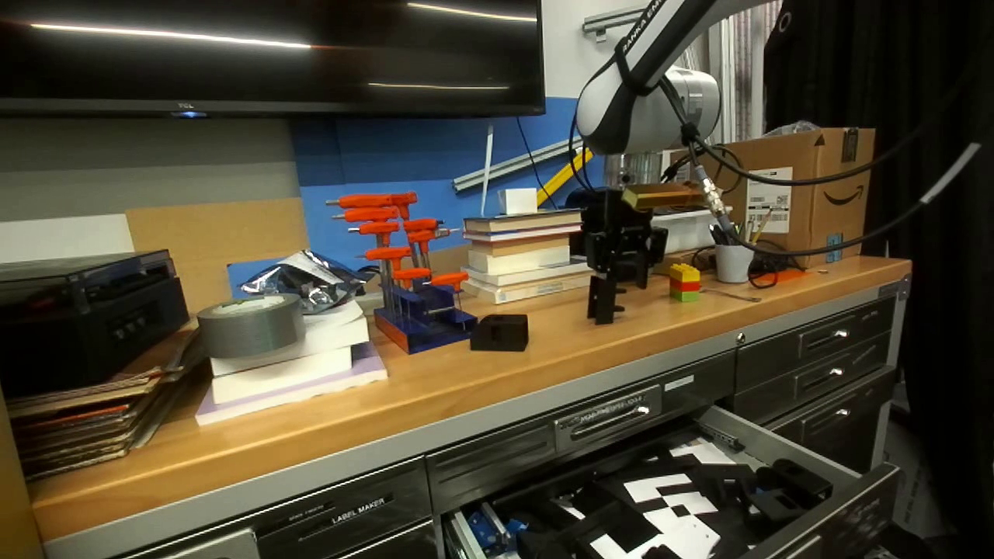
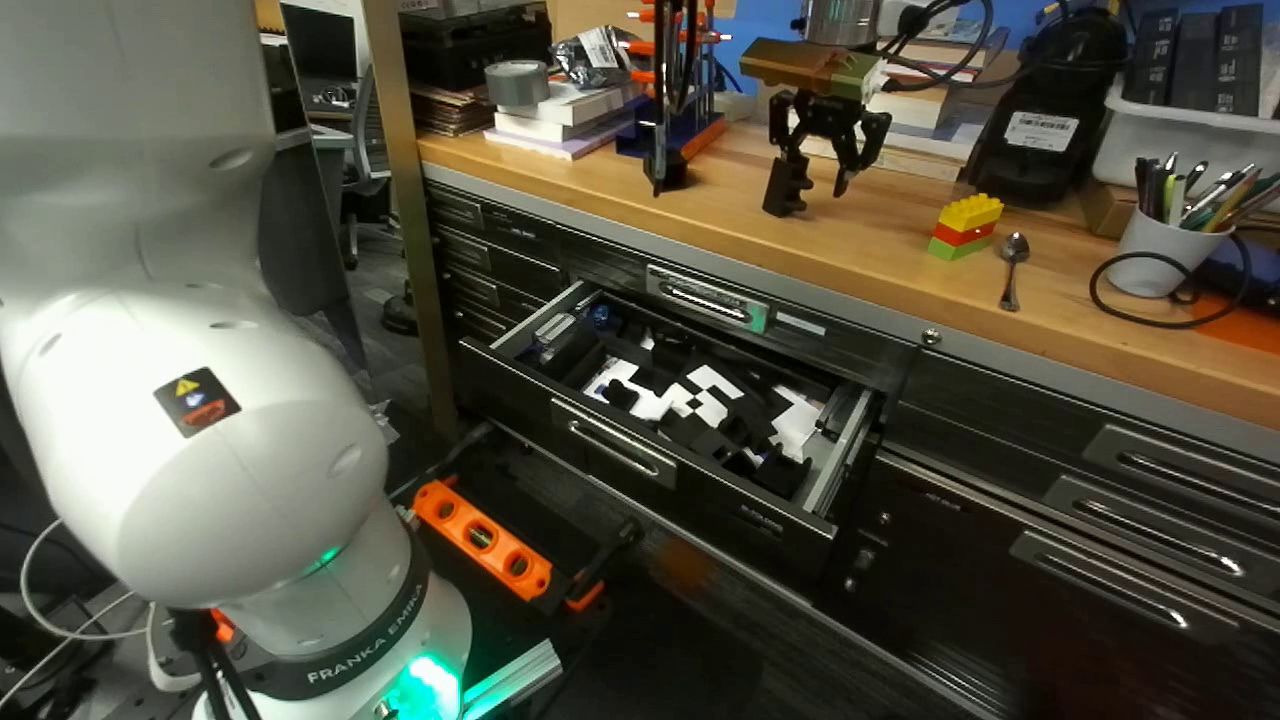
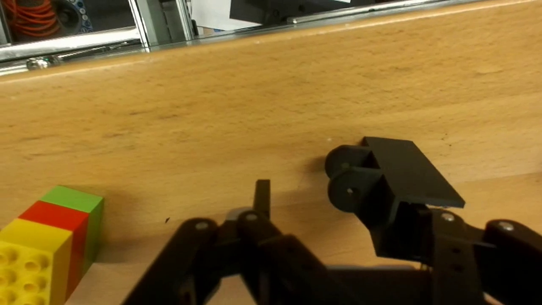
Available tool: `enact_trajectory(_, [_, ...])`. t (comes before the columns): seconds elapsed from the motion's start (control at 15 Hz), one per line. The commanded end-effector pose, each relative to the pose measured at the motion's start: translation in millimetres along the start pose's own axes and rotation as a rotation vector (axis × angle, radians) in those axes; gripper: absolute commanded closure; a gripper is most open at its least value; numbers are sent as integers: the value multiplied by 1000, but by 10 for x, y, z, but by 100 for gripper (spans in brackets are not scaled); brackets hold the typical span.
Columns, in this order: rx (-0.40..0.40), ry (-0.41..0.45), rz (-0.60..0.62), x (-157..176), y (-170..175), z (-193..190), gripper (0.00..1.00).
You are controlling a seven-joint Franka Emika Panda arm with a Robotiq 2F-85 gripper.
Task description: Pick up the black objects from the table, put them in the drawer and close the drawer.
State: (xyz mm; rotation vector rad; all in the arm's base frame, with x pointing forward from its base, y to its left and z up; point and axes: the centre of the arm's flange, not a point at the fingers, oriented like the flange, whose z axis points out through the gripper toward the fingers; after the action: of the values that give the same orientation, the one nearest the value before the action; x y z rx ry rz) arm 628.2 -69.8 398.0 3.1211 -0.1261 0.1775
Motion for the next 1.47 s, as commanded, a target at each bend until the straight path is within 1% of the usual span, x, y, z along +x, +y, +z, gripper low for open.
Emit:
enact_trajectory(0.0, [-16,-3,4,56,8,-63,58])
enact_trajectory(0.07, [-15,-4,4,56,10,-66,66])
enact_trajectory(0.2, [-15,-6,5,54,9,-60,79])
enact_trajectory(0.33, [-15,-7,7,51,10,-63,83])
enact_trajectory(0.47, [-15,-3,7,56,7,-104,79])
enact_trajectory(0.67, [-9,10,10,14,-3,-156,80])
enact_trajectory(0.8, [11,39,11,-94,-14,-174,80])
enact_trajectory(0.93, [55,89,31,-297,-10,-173,80])
enact_trajectory(1.07, [76,136,72,-511,-13,-161,80])
enact_trajectory(1.27, [67,198,134,-972,-107,-173,80])
enact_trajectory(1.4, [61,197,166,-1224,-191,-222,80])
